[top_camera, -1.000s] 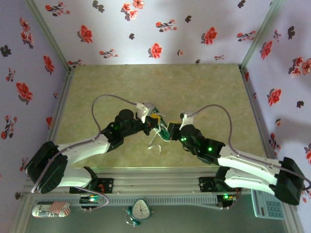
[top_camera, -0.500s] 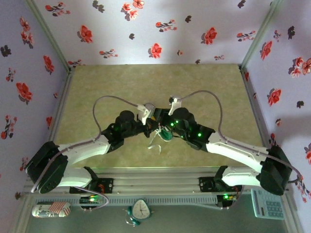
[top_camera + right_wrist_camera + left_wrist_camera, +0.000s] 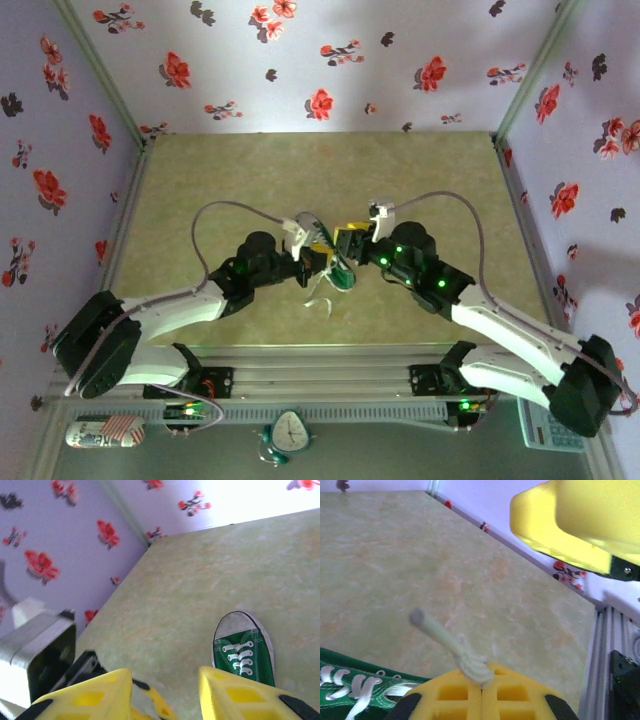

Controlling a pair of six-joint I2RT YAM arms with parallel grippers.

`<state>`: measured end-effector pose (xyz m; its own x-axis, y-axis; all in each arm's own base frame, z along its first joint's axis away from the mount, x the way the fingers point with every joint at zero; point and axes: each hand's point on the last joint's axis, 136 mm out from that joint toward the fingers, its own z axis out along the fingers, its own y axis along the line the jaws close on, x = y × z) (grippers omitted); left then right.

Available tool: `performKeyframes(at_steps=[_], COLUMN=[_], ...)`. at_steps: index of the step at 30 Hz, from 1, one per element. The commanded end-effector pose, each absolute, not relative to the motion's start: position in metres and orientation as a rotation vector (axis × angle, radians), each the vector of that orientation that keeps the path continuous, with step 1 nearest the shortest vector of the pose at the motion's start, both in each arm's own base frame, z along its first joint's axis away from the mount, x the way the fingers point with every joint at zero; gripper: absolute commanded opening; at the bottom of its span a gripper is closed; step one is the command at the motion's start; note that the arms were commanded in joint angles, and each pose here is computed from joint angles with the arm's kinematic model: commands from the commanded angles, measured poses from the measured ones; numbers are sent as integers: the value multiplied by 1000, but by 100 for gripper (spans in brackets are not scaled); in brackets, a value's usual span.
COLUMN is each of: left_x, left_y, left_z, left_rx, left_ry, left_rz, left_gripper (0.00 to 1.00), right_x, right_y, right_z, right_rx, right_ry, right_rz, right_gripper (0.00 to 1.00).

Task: Tie the shoes

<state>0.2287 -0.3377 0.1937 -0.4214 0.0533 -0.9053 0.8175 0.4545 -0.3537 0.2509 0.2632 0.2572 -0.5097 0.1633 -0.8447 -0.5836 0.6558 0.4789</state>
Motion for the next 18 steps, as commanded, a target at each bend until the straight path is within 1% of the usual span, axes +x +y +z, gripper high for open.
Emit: performKeyframes(at_steps=[1,6,9,14,18], left_x=[214,209,209,209,210], left_y=[-342,-345,-346,-346,-345], left_z=[212,216,219,219,219], left_rx=[806,856,859,864,860], left_ry=[1689,1639,1627,1626,1631], left_rz=[-1133,-1167,-1180,-1188,-1188], left_gripper=[0,0,0,0,0], right_x=[229,226,224,222,229], right_y=[268,280,289,296,287], right_z=[246,255,256,252,251], right_rx=[-616,-719,-778,-845,-813], right_ry=[1867,1776,1737,1716,1718], right_rz=[1001,1276,1364,1412,1417], right_gripper=[40,40,40,40,40])
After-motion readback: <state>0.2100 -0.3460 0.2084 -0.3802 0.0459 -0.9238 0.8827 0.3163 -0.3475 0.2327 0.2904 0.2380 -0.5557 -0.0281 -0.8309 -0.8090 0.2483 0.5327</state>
